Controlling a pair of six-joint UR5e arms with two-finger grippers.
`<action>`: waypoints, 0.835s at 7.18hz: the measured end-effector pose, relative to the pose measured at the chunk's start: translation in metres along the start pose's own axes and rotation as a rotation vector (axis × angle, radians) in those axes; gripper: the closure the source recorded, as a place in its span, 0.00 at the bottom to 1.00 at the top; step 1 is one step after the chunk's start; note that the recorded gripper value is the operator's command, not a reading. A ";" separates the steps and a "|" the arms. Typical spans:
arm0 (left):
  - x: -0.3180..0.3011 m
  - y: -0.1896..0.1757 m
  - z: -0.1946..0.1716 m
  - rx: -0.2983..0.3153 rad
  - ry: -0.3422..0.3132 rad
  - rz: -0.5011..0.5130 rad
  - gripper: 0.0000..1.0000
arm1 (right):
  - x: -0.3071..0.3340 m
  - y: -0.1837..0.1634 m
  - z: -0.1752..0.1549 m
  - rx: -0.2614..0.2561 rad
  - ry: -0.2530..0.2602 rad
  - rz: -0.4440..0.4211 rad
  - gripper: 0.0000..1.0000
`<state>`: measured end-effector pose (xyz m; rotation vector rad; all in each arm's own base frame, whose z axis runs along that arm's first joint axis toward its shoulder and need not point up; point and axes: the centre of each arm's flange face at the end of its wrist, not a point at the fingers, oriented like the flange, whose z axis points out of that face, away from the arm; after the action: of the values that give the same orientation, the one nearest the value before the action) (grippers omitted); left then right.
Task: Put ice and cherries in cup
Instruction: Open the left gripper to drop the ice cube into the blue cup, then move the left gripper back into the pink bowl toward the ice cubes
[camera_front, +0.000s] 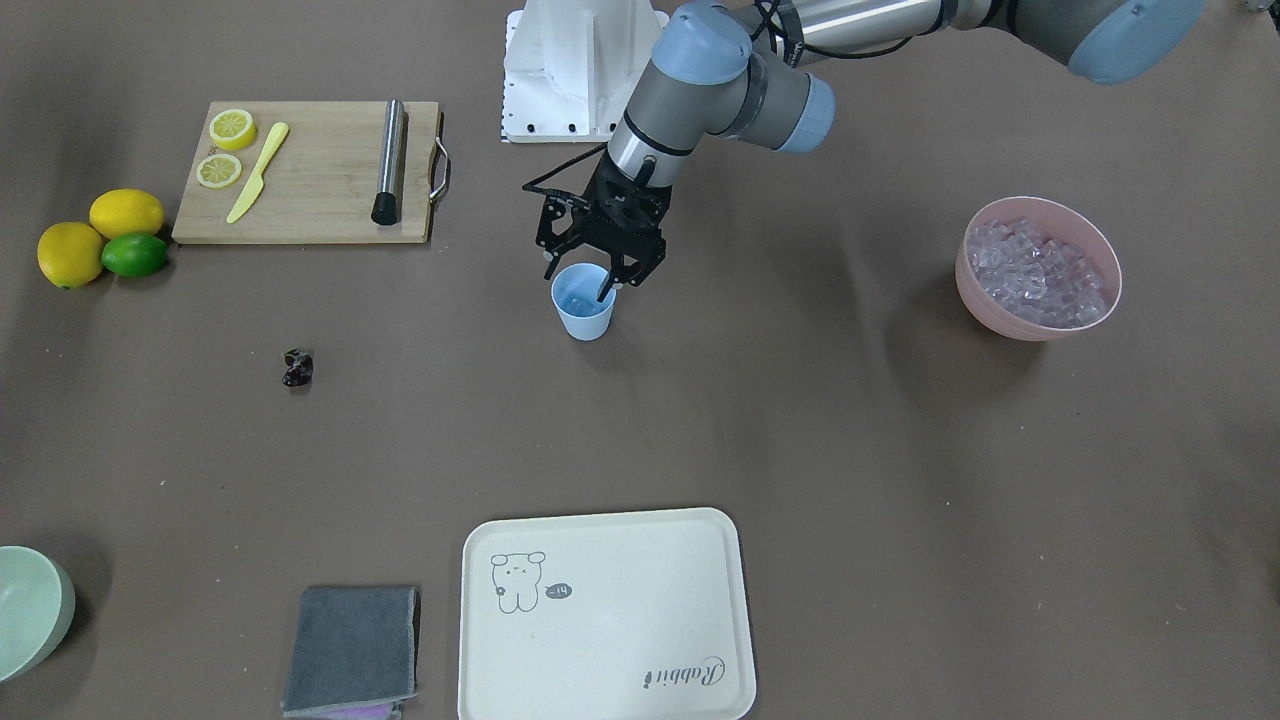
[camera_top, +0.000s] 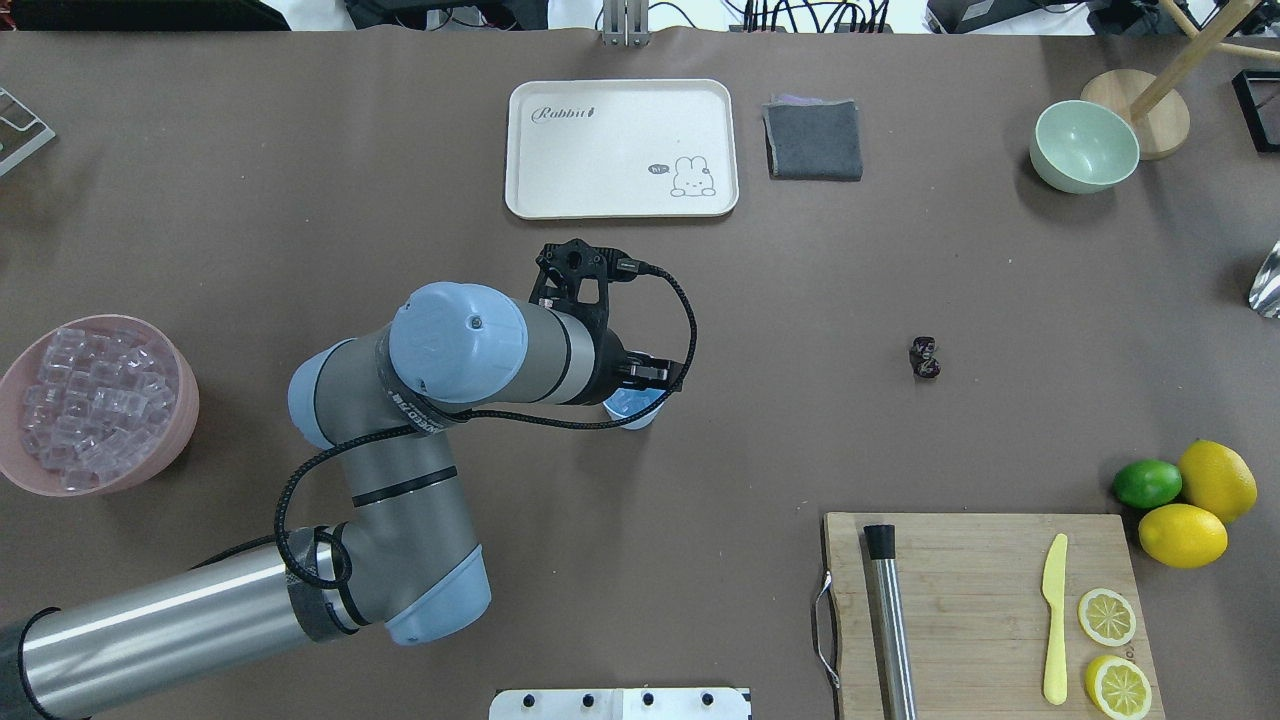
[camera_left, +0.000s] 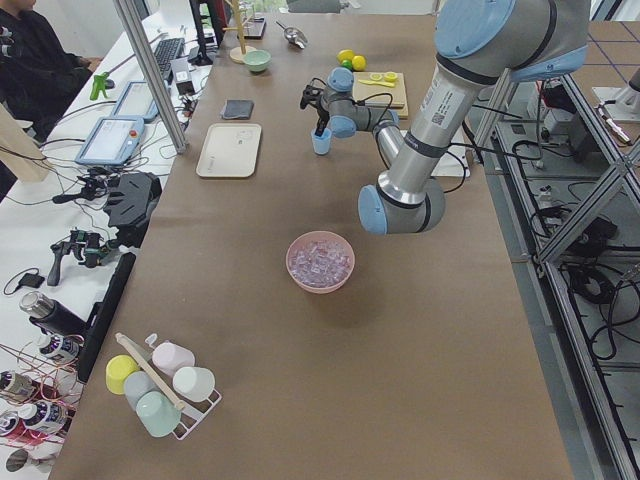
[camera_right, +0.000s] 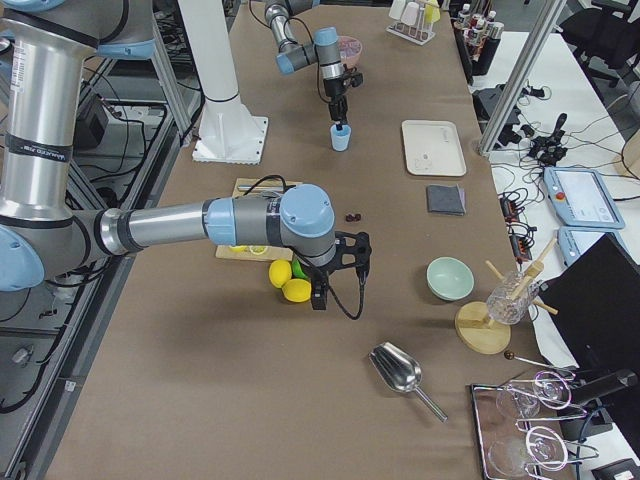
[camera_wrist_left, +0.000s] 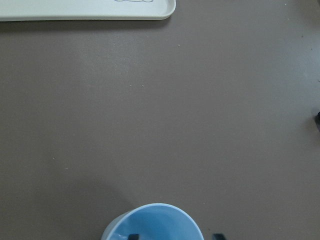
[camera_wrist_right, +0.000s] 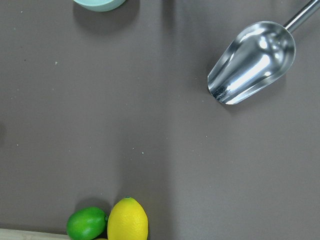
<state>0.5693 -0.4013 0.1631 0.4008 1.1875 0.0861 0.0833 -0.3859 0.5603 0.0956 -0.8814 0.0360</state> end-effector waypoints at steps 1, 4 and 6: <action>-0.005 0.002 -0.010 -0.003 -0.008 0.001 0.02 | 0.000 -0.001 0.000 0.001 0.000 -0.002 0.00; -0.081 -0.015 -0.096 -0.048 -0.116 0.033 0.02 | -0.003 -0.004 -0.002 0.006 0.000 -0.008 0.00; -0.166 0.005 -0.168 -0.093 -0.227 0.120 0.02 | -0.003 -0.004 -0.002 0.005 -0.002 -0.008 0.00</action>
<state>0.3531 -0.3988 0.2584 0.3895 0.9322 0.1941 0.0831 -0.3894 0.5568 0.1042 -0.8829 0.0308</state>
